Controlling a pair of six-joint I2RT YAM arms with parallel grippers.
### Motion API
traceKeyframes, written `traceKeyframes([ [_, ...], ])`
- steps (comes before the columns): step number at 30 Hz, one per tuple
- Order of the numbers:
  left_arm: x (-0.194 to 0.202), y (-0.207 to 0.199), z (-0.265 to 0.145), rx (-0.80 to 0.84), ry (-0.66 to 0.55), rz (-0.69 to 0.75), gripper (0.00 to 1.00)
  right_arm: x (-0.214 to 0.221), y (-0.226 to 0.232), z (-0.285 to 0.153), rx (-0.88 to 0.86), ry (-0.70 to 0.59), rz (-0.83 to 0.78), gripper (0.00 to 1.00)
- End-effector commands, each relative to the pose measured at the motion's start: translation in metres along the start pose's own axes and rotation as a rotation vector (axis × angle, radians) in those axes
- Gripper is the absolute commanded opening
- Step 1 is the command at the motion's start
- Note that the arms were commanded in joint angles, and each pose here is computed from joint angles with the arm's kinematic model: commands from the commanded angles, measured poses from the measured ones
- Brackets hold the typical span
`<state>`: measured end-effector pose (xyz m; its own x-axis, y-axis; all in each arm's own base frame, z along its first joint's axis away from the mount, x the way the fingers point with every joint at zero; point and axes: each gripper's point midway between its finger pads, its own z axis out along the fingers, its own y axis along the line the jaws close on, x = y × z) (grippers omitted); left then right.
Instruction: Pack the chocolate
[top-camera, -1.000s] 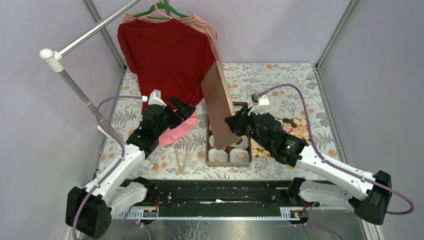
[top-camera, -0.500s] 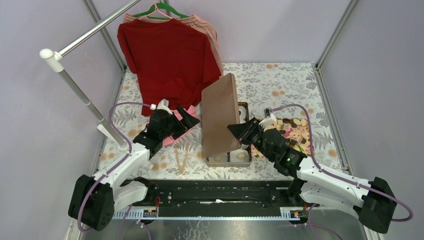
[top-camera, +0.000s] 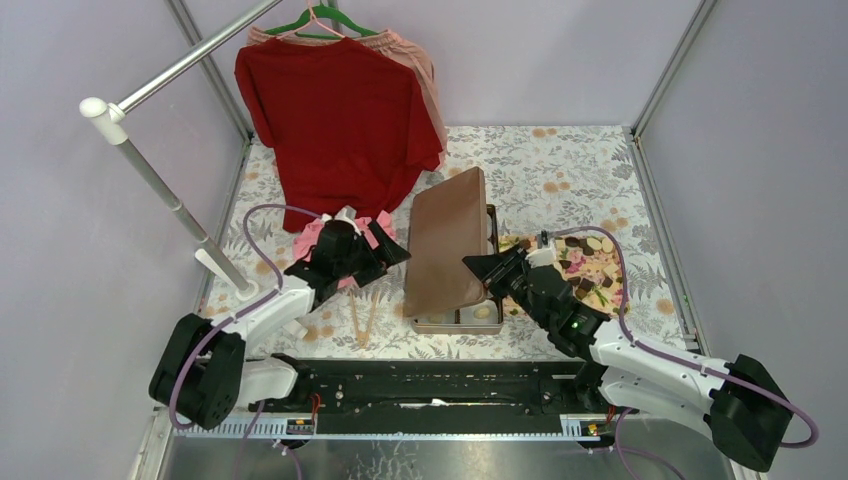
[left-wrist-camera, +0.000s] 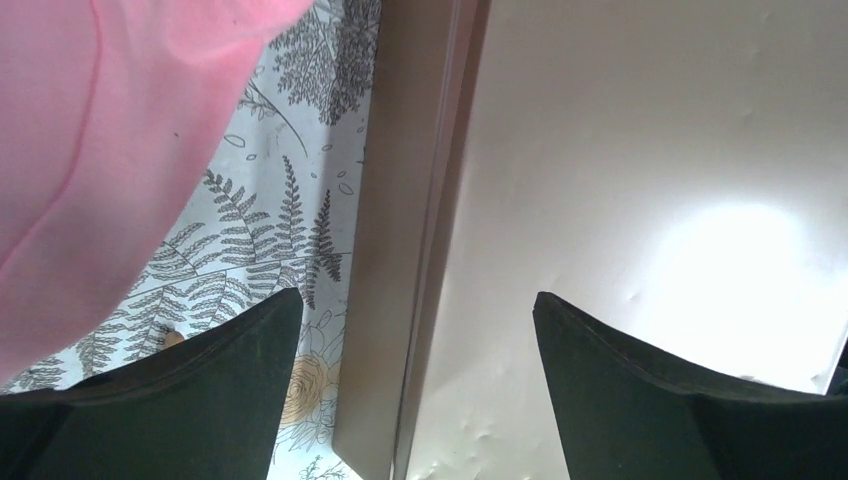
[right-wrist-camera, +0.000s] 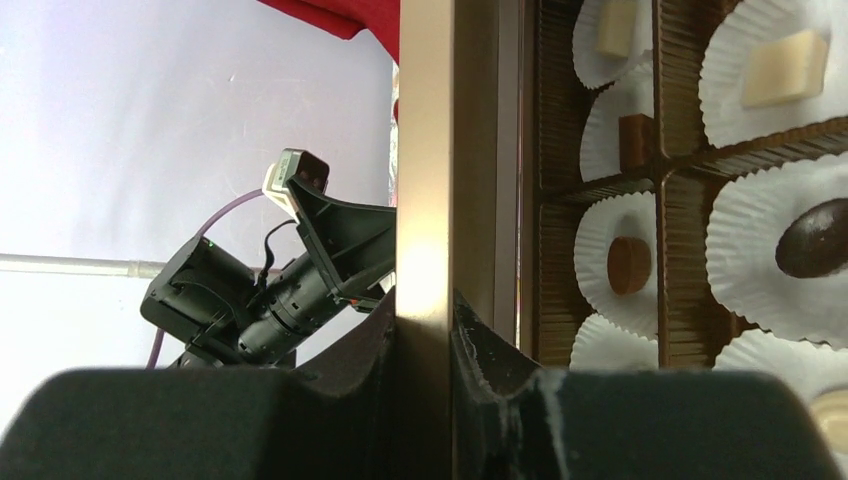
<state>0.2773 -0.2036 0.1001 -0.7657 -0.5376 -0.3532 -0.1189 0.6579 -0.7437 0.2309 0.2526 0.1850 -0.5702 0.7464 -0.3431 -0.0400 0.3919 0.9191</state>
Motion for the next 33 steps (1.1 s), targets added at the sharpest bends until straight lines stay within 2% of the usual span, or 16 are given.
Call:
traceKeyframes([
  [1, 0.002, -0.017, 0.009, 0.054, 0.013, 0.042, 0.9, -0.016, 0.032, -0.003, -0.122, -0.056, 0.102, 0.0],
  [13, 0.025, -0.019, 0.027, 0.037, 0.101, 0.089, 0.78, -0.018, -0.008, -0.006, -0.008, -0.087, 0.04, 0.14],
  [17, 0.032, -0.021, 0.03, 0.04, 0.12, 0.09, 0.73, -0.017, -0.017, -0.005, 0.034, -0.085, 0.003, 0.26],
  [23, 0.036, -0.025, 0.032, 0.048, 0.129, 0.097, 0.7, -0.02, -0.036, -0.006, 0.11, -0.105, -0.075, 0.37],
  [33, 0.041, -0.027, 0.036, 0.047, 0.145, 0.111, 0.69, -0.033, -0.051, -0.011, 0.24, -0.134, -0.23, 0.49],
])
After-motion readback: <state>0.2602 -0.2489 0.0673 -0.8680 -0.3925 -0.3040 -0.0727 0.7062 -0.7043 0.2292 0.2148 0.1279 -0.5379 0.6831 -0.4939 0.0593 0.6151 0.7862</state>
